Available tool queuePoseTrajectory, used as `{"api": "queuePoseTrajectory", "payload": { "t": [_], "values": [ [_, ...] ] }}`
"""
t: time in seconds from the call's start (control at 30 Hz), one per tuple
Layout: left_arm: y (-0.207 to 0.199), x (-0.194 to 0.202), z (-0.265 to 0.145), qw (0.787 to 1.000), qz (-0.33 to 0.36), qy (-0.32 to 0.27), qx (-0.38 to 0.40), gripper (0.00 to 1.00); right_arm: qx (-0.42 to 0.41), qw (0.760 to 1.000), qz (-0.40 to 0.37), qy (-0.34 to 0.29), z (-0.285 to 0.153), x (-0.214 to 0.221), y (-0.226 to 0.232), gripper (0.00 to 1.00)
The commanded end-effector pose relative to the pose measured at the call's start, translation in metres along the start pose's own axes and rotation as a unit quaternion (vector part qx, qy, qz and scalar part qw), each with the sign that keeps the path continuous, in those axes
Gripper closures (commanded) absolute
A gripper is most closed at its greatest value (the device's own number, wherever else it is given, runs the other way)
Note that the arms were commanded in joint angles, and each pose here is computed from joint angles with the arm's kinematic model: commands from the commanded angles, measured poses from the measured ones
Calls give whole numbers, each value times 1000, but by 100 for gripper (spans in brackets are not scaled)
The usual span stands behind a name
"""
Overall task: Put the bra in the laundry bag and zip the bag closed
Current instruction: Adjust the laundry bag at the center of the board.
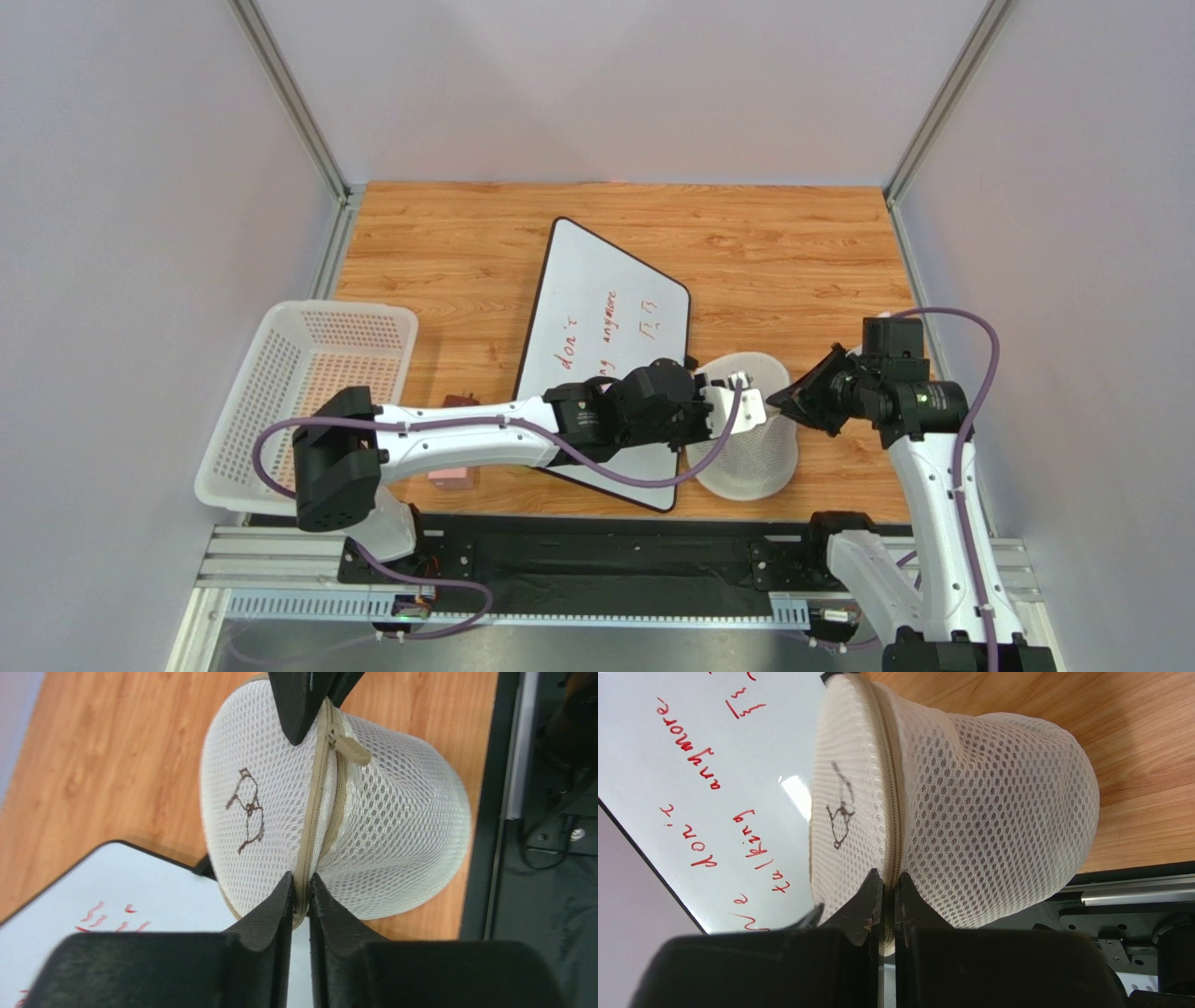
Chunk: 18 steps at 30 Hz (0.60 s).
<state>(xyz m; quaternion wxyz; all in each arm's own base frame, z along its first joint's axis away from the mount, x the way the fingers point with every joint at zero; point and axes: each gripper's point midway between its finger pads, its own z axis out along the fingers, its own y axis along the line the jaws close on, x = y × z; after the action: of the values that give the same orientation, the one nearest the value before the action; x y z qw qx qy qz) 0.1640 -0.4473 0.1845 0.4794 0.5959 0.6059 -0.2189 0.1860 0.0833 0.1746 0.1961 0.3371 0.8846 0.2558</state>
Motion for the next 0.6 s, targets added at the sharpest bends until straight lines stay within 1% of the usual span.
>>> {"api": "queuePoseTrajectory", "payload": {
  "t": [0.0, 0.03, 0.07, 0.1, 0.13, 0.17, 0.23, 0.3, 0.4, 0.43, 0.53, 0.57],
  "values": [
    [32, -48, -8, 998, 32, -39, -34, 61, -13, 999, -35, -30, -17, -12, 12, 100],
    [15, -56, -9, 998, 38, -54, 21, 54, -11, 999, -37, -29, -17, -13, 12, 100],
    [15, -67, -15, 996, 32, -68, 47, 52, -13, 999, -45, -28, -18, -12, 13, 100],
    [7, -62, -21, 995, 24, -55, 83, 51, -17, 998, -49, -27, -19, -13, 16, 100],
    [-9, -69, -28, 987, 12, -71, 146, 47, -24, 998, -52, -23, -20, -11, 18, 100],
    [-2, -69, -34, 984, -13, -64, 165, 45, -30, 998, -59, -20, -20, -10, 20, 99],
    [-12, -74, -41, 971, -33, -70, 224, 43, -47, 997, -65, -10, -19, -6, 24, 97],
    [-10, -72, -38, 969, -43, -54, 237, 43, -50, 997, -65, -7, -17, -4, 24, 95],
    [-18, -66, -27, 963, -54, -34, 262, 44, -50, 997, -60, -2, -13, -2, 22, 93],
    [-20, -64, -22, 961, -57, -30, 269, 48, -52, 997, -58, 2, -12, -1, 22, 92],
    [-23, -57, -13, 967, -49, -16, 250, 51, -57, 997, -56, 5, -14, 0, 25, 91],
    [-23, -57, -10, 968, -46, -20, 245, 51, -57, 997, -58, 5, -14, 0, 25, 91]
  ]
}}
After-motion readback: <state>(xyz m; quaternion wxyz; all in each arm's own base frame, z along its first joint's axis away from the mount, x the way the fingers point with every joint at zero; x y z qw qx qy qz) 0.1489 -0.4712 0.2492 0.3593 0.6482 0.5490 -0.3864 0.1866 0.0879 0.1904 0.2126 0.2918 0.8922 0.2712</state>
